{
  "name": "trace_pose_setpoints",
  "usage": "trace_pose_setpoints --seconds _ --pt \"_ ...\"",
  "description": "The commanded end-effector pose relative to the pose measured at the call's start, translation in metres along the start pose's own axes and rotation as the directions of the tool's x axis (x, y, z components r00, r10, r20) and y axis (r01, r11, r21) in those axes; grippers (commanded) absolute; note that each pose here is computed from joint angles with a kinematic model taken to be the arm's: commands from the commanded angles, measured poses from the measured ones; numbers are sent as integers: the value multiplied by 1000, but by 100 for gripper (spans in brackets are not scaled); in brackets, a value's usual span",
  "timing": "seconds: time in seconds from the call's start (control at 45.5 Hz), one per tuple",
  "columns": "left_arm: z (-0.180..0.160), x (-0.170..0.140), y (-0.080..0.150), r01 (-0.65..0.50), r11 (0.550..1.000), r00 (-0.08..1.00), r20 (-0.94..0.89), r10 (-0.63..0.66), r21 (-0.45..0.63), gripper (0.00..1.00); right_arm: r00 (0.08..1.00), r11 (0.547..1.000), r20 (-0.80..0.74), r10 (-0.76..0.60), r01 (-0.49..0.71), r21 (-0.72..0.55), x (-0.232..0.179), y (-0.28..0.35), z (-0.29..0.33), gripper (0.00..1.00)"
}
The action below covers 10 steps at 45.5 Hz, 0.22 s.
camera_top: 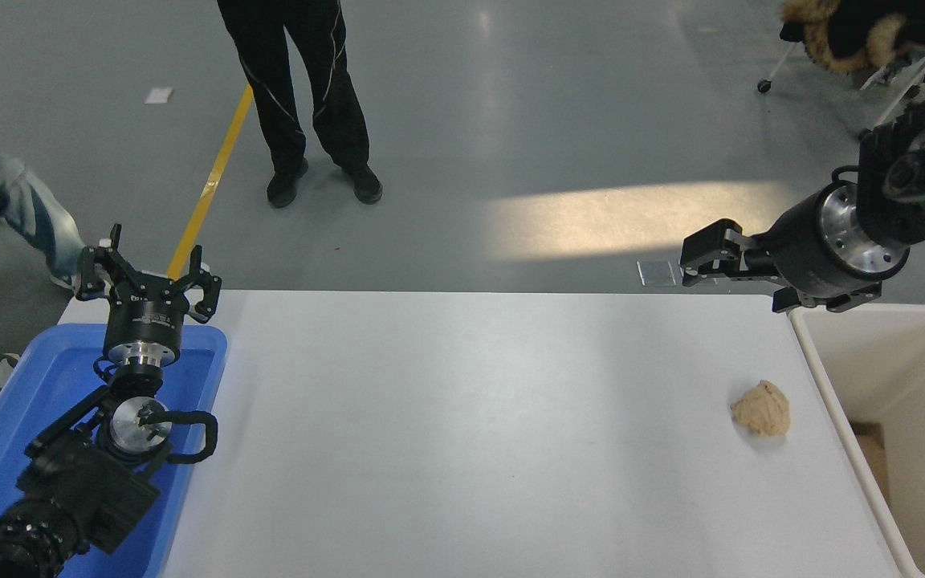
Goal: Pick up foil plate and place in dustbin
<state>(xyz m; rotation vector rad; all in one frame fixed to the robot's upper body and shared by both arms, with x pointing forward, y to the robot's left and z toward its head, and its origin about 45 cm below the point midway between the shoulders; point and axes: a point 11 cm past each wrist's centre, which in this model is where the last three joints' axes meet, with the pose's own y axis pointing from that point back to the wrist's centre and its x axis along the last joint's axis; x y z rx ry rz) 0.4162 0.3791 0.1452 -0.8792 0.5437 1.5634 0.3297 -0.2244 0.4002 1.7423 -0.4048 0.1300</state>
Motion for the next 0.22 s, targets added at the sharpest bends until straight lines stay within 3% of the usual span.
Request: trace_pose_setpoints --seconds 0.0,0.198 --pt "0 0 0 1 1000 1000 -1 -1 -1 99 997 995 6 -82 82 54 -17 15 -27 100" --pt "0 0 0 0 1000 1000 -1 0 0 99 993 993 37 -108 107 45 -20 3 -21 100"
